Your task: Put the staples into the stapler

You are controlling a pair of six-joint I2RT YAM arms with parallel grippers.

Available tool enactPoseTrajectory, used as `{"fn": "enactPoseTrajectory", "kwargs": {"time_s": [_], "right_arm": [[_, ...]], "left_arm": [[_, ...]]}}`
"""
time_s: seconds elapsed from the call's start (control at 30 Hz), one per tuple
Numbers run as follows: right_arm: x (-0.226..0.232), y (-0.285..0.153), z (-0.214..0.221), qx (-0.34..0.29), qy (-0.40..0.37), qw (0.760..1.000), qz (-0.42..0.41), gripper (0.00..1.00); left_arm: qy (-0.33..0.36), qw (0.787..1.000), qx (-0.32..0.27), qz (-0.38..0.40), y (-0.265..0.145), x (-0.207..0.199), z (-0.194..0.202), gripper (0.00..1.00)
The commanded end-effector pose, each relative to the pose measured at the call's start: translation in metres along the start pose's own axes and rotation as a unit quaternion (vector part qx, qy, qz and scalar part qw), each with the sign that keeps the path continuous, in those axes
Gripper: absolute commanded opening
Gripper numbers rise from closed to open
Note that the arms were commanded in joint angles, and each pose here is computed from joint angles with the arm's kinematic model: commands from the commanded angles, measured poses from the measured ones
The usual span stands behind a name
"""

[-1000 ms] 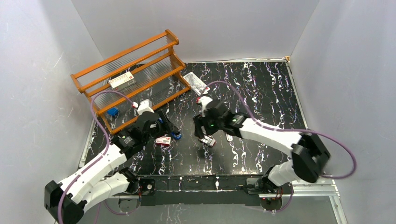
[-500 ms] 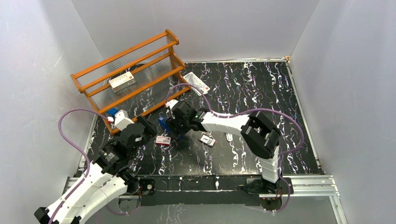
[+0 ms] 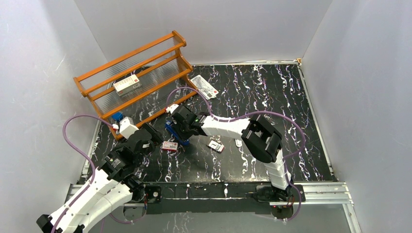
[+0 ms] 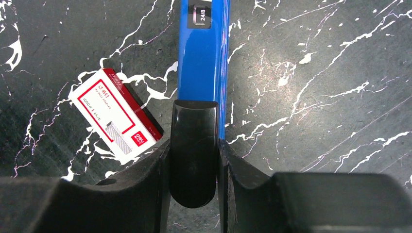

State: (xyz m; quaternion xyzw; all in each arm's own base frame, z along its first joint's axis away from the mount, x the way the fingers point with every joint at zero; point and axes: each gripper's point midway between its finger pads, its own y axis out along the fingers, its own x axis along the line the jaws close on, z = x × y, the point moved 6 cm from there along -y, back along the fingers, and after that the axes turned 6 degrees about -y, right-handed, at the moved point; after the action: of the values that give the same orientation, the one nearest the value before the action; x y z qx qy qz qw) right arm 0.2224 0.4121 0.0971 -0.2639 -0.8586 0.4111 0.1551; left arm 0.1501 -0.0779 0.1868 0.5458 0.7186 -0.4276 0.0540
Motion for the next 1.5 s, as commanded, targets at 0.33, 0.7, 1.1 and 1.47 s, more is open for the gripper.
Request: {"fn": "enactPoseTrajectory", "kwargs": {"time_s": [0.33,0.7,1.1,1.47], "right_arm": [[-0.008,-0.069,-0.013,-0.072,0.106,0.991,-0.048,0.21],[-0.026,-0.114,0.013,-0.096,0.325,0.927,-0.161,0.16],[-0.020,-0.129,0.024,-0.116,0.445,0.866,-0.197,0.16],[-0.019,-0.124,0.031,-0.111,0.458,0.864,-0.174,0.16]], "left_arm": [[0.021,0.998,0.066,0.010,0.011,-0.010,0.022,0.84],[0.026,0.968,0.204,0.147,0.014,-0.046,0.065,0.84],[-0.046,0.932,0.308,0.184,0.022,-0.054,0.104,0.81],[-0.031,0.894,0.380,0.237,0.024,-0.074,0.123,0.82]]}}
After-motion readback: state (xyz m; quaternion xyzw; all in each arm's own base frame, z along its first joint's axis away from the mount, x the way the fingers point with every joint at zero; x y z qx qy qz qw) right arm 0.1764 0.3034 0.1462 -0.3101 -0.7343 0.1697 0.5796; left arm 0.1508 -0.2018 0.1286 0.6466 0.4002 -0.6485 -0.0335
